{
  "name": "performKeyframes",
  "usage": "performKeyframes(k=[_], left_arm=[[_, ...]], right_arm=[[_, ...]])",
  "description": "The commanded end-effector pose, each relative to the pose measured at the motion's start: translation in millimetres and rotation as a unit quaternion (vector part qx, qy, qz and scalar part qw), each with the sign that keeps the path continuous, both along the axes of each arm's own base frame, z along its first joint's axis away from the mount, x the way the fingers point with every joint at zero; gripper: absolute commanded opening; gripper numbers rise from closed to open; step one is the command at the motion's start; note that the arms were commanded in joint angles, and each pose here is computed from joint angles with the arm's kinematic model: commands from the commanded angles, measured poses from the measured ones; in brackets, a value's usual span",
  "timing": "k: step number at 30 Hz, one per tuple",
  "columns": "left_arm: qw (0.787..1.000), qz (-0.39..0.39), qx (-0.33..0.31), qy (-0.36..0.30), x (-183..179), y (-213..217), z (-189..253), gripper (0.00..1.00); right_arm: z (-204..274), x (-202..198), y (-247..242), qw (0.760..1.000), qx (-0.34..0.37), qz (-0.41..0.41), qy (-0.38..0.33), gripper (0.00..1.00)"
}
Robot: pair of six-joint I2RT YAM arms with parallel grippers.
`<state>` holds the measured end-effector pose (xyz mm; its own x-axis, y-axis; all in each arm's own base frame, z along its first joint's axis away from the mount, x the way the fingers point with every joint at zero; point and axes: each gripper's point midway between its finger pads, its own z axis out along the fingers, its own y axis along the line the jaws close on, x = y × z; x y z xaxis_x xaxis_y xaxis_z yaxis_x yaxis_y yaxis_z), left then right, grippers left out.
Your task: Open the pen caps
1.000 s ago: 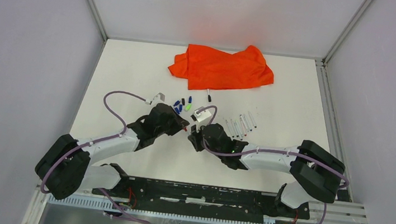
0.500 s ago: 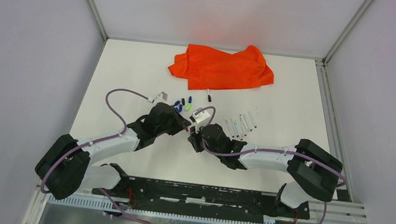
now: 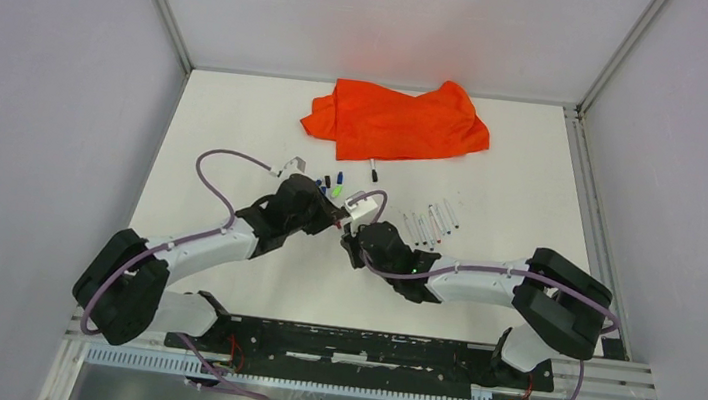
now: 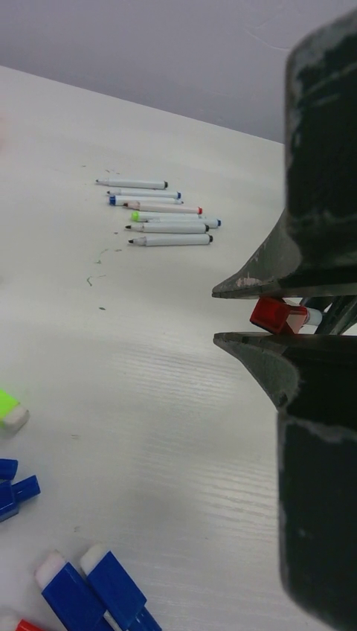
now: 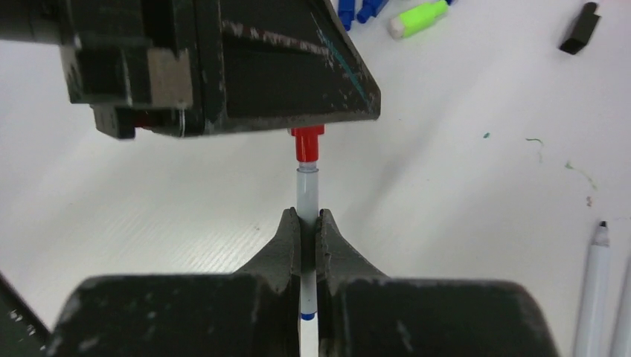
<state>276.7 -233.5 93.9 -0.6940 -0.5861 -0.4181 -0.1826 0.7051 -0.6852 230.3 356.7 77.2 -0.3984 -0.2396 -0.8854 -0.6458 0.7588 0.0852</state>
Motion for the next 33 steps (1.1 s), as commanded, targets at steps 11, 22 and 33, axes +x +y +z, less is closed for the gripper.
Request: performKeyframes(k=[11, 22, 33], left_arm=[[0.997, 0.066, -0.043, -0.015, 51.5, -24.2, 40.7, 0.02], [0.950, 0.091, 0.297, 0.010, 67.4, 71.4, 22.7, 0.05], [0.928, 0.081, 0.356, 0.071, 82.7, 103.6, -15.0, 0.11]], right_arm=[[-44.9, 10.3, -82.9, 0.979, -0.168, -0.107, -0.036, 0.00], [-41.4, 34.5, -102.8, 0.975, -0.175, -0.135, -0.016, 0.00], [-52.2, 54.2, -129.7, 0.971, -0.184, -0.155, 0.005, 0.11]])
